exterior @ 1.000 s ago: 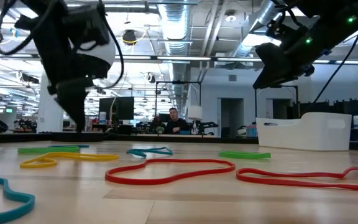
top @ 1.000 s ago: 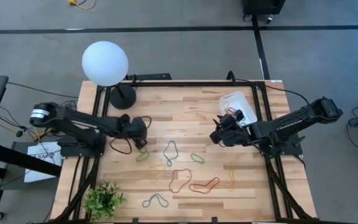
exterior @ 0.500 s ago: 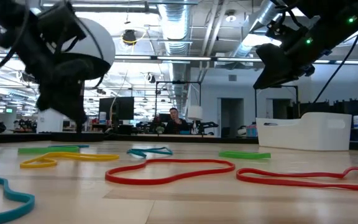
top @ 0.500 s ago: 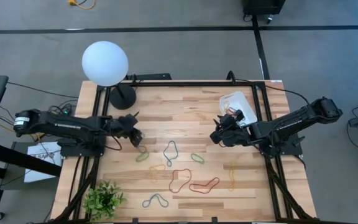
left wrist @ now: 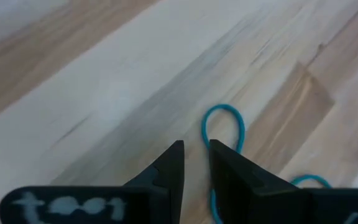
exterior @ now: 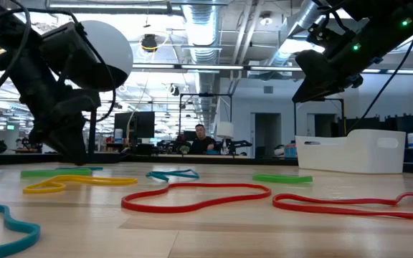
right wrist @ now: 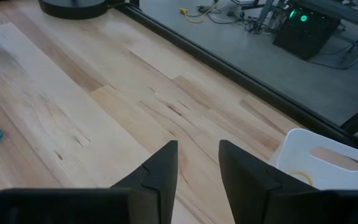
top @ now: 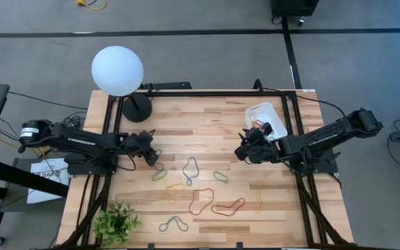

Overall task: Pick and place items into bin
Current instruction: Put the left blue rubber band into the white bin

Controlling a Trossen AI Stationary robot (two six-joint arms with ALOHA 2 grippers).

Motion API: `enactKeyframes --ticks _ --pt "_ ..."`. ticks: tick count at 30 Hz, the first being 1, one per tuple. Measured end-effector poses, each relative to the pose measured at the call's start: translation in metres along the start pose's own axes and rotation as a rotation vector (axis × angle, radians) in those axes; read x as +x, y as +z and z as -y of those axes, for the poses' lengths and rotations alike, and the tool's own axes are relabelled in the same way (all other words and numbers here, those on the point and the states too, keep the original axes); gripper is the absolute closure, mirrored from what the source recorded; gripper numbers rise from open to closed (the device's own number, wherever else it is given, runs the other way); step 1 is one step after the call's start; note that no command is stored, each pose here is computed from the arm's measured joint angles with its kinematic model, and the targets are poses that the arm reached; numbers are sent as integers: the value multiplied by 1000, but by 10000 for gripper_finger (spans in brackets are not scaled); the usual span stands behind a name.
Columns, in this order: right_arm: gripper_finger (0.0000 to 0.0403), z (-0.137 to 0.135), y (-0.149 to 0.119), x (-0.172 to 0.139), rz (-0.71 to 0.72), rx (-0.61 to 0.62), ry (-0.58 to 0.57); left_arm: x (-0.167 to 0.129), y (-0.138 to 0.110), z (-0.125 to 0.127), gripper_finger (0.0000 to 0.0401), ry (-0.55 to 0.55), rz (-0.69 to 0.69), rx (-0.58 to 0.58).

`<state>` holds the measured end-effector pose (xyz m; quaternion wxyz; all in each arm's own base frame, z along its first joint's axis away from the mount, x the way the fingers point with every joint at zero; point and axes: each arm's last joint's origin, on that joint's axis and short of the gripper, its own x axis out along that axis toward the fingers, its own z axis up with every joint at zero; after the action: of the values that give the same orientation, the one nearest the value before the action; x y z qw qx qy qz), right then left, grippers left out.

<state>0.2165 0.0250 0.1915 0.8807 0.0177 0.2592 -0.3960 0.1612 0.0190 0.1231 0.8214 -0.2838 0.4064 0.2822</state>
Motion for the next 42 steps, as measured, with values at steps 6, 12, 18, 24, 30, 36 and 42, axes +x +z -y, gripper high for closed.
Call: enactKeyframes --ticks 6,12,18,24,30,36,42 --pt "291 0 0 0 0 0 0 11 0 9 338 32 40 57" --pt "291 0 0 0 0 0 0 12 2 12 338 34 47 54" --pt "291 0 0 0 0 0 0 12 2 12 338 29 51 38" --pt "291 0 0 0 0 1 0 14 1 12 338 48 37 42" --pt "291 0 1 0 4 6 3 25 -2 11 339 103 21 55" --pt "291 0 1 0 4 6 3 25 -2 12 388 118 16 113" --pt "291 0 1 0 4 6 3 24 2 16 399 109 15 137"
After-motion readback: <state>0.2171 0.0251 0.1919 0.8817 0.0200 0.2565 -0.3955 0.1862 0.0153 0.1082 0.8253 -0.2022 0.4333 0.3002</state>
